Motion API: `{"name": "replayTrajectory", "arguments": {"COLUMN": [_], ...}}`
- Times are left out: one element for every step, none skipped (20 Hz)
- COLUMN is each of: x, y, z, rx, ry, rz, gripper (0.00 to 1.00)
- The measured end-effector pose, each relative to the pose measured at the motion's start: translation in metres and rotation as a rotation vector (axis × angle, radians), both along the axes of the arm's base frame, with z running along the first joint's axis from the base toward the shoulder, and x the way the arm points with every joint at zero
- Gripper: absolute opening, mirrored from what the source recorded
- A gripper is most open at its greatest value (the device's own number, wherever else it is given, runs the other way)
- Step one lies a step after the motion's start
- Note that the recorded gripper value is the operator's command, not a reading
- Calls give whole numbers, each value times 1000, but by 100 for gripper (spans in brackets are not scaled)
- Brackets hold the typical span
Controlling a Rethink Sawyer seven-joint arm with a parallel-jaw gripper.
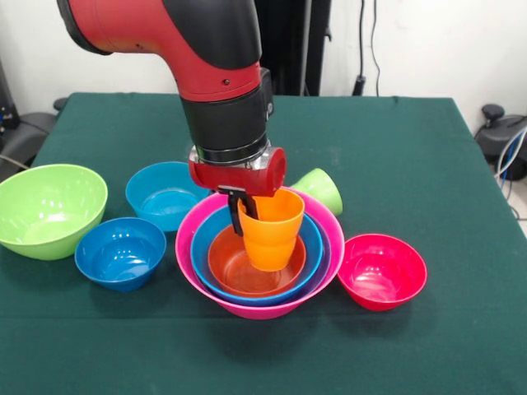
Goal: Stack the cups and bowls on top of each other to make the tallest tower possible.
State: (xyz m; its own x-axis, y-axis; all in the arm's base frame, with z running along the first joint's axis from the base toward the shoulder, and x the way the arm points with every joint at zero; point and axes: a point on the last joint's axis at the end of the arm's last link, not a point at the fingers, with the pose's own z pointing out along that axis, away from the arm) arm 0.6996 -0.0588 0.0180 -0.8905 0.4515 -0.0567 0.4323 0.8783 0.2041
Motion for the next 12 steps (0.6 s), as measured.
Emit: {"name": "replayTrajectory", "arguments": {"x": [0,0,0,0,0,0,1,1,1,1,1,1], "y": [0,0,0,0,0,0,0,0,0,0,0,0], "z": [0,0,0,0,0,0,0,0,0,0,0,0], "rx": [0,0,0,0,0,1,-2,-3,-3,-3,-4,-4], "ry": [0,0,0,0,0,0,-5,-6,-7,-8,-9,-8], "rz": [0,0,0,0,0,0,0,-1,-1,-1,-1,-1], "gripper": [0,0,0,0,0,0,100,100,100,100,100,100]}}
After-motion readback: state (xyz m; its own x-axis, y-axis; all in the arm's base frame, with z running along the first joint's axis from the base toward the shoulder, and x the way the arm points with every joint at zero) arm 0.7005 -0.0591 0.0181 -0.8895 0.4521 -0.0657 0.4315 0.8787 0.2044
